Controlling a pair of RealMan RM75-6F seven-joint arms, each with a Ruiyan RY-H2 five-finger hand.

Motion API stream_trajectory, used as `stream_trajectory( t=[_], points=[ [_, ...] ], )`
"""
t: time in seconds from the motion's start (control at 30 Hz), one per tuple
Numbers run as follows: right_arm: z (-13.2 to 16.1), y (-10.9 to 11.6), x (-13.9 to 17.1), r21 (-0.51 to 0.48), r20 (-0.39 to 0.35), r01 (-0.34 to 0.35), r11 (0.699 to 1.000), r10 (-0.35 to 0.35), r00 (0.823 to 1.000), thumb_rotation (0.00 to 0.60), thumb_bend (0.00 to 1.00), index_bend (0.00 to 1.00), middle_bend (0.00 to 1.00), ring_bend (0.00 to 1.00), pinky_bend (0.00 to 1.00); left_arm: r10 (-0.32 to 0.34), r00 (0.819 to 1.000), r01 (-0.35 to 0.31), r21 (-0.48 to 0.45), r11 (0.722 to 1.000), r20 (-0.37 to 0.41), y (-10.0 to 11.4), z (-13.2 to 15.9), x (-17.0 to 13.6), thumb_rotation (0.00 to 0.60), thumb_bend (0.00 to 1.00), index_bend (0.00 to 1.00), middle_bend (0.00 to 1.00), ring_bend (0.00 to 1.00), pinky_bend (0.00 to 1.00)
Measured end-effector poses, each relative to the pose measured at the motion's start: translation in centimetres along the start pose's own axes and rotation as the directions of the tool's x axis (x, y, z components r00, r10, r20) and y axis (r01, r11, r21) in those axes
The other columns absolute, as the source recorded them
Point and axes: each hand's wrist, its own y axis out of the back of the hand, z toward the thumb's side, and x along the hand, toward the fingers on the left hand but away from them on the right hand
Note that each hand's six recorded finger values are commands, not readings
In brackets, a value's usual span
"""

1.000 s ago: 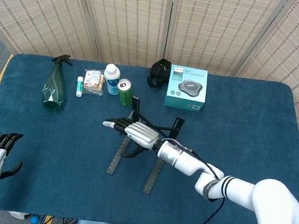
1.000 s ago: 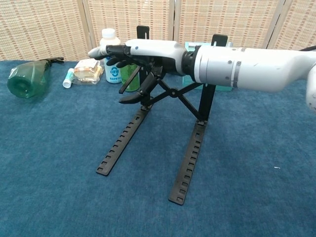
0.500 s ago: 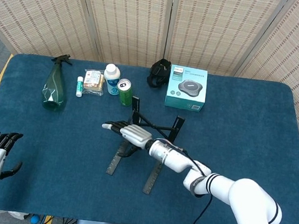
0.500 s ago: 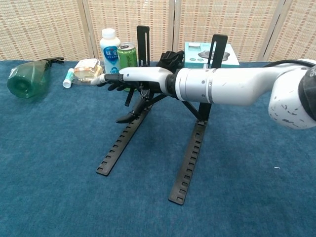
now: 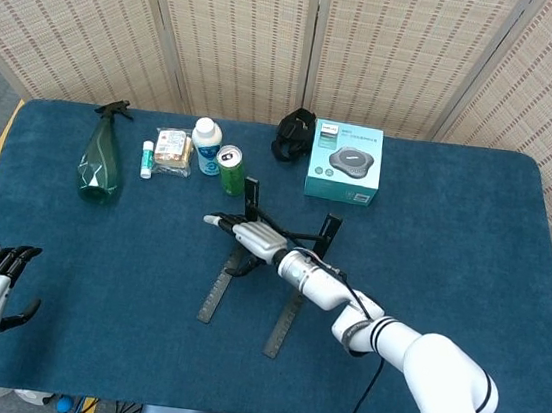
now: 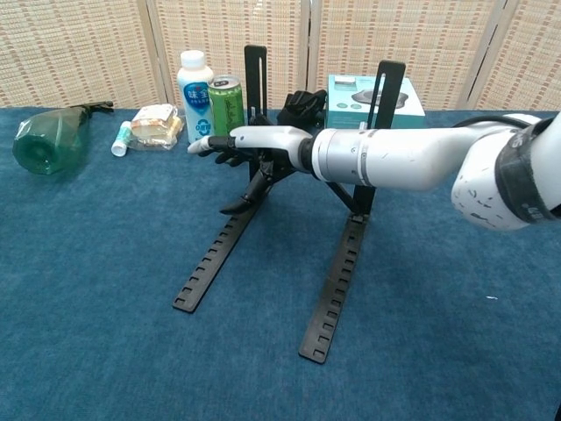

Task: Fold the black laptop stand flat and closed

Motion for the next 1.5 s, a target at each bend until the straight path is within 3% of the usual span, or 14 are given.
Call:
stream_trajectory(
  t=[0.4, 0.5, 0.7, 0.9, 1.03, 1.1, 1.17, 1.27, 1.5],
  points=[
    [-0.6, 0.4, -0.5, 0.004, 0.03, 0.015, 1.0, -0.015, 0.999, 0.6, 0.19, 0.0, 0.0, 0.0, 0.0, 0.001, 1.0, -0.001, -0.004, 1.0, -0.005, -0.1, -0.2, -0.1, 0.6, 0.24, 0.16, 0.16, 0.15, 0.07],
    [-0.2, 0.4, -0.2, 0.0, 0.008, 0.013, 1.0, -0.013, 1.0, 0.6, 0.19, 0.0, 0.0, 0.0, 0.0, 0.002, 1.0, -0.002, -0.003, 1.0, -0.006, -0.1, -0.3, -0.1, 0.6, 0.24, 0.16, 0.16, 0.15, 0.07],
    [2.0, 1.0, 1.8, -0.002, -0.106, 0.013, 1.0, -0.013, 0.994, 0.6, 0.19, 0.0, 0.0, 0.0, 0.0, 0.0, 1.0, 0.0, -0.003, 1.0, -0.006, -0.1, -0.4, 0.1, 0.6, 0.24, 0.16, 0.16, 0.15, 0.07],
    [4.9, 3.2, 6.3, 0.014, -0.263, 0.054, 0.998, -0.048, 0.964, 0.6, 0.18, 0.0, 0.0, 0.0, 0.0, 0.001, 1.0, -0.001, -0.004, 1.0, -0.003, -0.1, -0.4, 0.3, 0.6, 0.24, 0.16, 0.16, 0.15, 0.07],
    [6.7, 5.9, 11.1, 0.021, -0.361, 0.151, 0.988, -0.133, 0.923, 0.6, 0.17, 0.0, 0.0, 0.0, 0.0, 0.001, 1.0, -0.001, -0.005, 1.0, 0.002, -0.2, -0.3, 0.5, 0.6, 0.24, 0.16, 0.16, 0.15, 0.07],
    [6.8, 6.9, 12.9, 0.028, -0.374, 0.194, 0.981, -0.17, 0.912, 0.6, 0.14, 0.0, 0.0, 0.0, 0.0, 0.002, 1.0, -0.002, -0.005, 1.0, 0.005, -0.2, -0.2, 0.6, 0.6, 0.24, 0.16, 0.16, 0.15, 0.07],
    [6.4, 8.2, 15.1, 0.048, -0.369, 0.252, 0.967, -0.217, 0.904, 0.6, 0.1, 0.0, 0.0, 0.0, 0.0, 0.001, 1.0, -0.001, -0.005, 1.0, 0.005, -0.1, -0.2, 0.6, 0.6, 0.24, 0.16, 0.16, 0.15, 0.07],
    [5.0, 9.4, 17.8, 0.07, -0.317, 0.313, 0.947, -0.276, 0.907, 0.6, 0.03, 0.0, 0.0, 0.0, 0.0, 0.002, 1.0, -0.002, -0.004, 1.0, 0.005, -0.1, -0.2, 0.7, 0.6, 0.24, 0.16, 0.16, 0.15, 0.07],
    [0.6, 10.6, 21.8, 0.043, -0.136, 0.379, 0.924, -0.37, 0.919, 0.6, 0.0, 0.0, 0.0, 0.0, 0.0, 0.005, 1.0, -0.005, -0.007, 1.0, 0.008, 0.0, 0.0, 0.9, 0.6, 0.24, 0.16, 0.16, 0.15, 0.07]
  ],
)
